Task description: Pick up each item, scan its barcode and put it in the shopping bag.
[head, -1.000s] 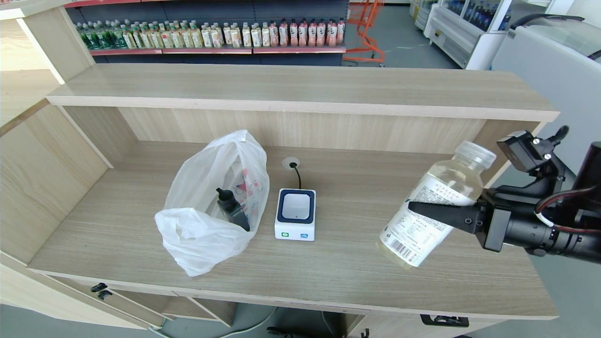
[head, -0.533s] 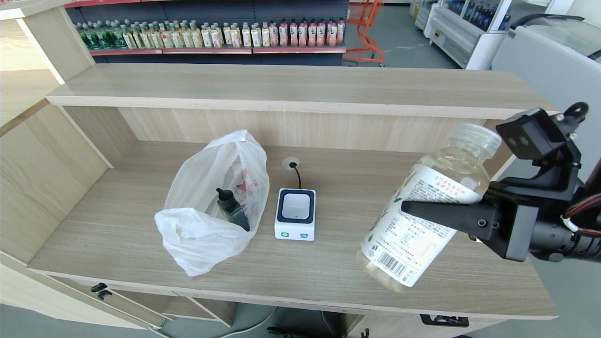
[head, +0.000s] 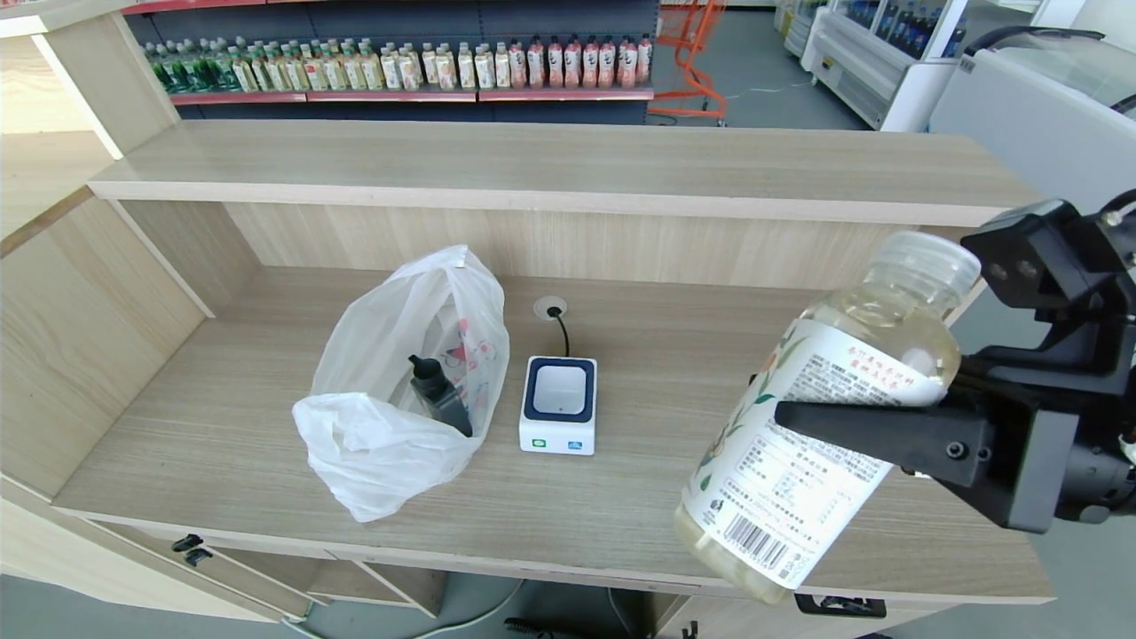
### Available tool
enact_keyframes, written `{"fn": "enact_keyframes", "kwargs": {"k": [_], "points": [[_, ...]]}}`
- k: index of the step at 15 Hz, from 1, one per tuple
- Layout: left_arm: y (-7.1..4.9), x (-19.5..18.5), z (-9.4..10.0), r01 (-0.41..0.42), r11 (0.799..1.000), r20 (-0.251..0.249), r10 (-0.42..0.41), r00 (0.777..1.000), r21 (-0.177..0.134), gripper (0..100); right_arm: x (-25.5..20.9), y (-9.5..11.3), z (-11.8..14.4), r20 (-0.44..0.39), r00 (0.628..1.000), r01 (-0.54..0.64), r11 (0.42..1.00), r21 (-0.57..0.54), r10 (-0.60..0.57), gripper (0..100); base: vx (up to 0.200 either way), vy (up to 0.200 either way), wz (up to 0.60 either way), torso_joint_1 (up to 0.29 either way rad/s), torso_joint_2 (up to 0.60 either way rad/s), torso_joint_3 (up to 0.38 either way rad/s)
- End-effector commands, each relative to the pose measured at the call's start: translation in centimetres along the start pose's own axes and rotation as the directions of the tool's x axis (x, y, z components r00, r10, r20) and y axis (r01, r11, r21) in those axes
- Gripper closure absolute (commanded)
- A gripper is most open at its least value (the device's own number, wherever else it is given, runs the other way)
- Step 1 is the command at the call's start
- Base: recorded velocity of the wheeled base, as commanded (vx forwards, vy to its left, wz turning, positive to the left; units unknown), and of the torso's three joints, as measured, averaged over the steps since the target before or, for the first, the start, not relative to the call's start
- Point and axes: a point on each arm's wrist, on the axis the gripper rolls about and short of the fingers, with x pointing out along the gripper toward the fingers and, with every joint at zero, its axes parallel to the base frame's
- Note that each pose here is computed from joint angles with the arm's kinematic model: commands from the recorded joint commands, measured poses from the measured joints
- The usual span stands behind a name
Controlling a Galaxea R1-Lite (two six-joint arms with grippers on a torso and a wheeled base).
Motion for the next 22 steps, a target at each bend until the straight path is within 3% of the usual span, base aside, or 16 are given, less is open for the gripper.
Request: {"fn": "enact_keyframes", "kwargs": {"k": [1,7,22], "points": [[0.0,0.0,0.0,0.000,1.000,0.000,0.000,1.000,0.000,0,-0.3,0.9,-0.1,-0.014,1.000,-0.017,1.000,0.009,0.017,100,0.000,0.000,0.00,0.000,0.00,0.000],[0.0,0.0,0.0,0.000,1.000,0.000,0.000,1.000,0.000,0,-0.5,1.8,0.9,0.003,0.999,-0.041,0.998,0.043,0.041,100,0.000,0.000,0.00,0.000,0.00,0.000],[0.0,0.0,0.0,0.000,1.000,0.000,0.000,1.000,0.000,0,-0.5,1.6,0.1,-0.031,0.999,-0.026,0.998,0.063,0.028,100,0.000,0.000,0.00,0.000,0.00,0.000]]}}
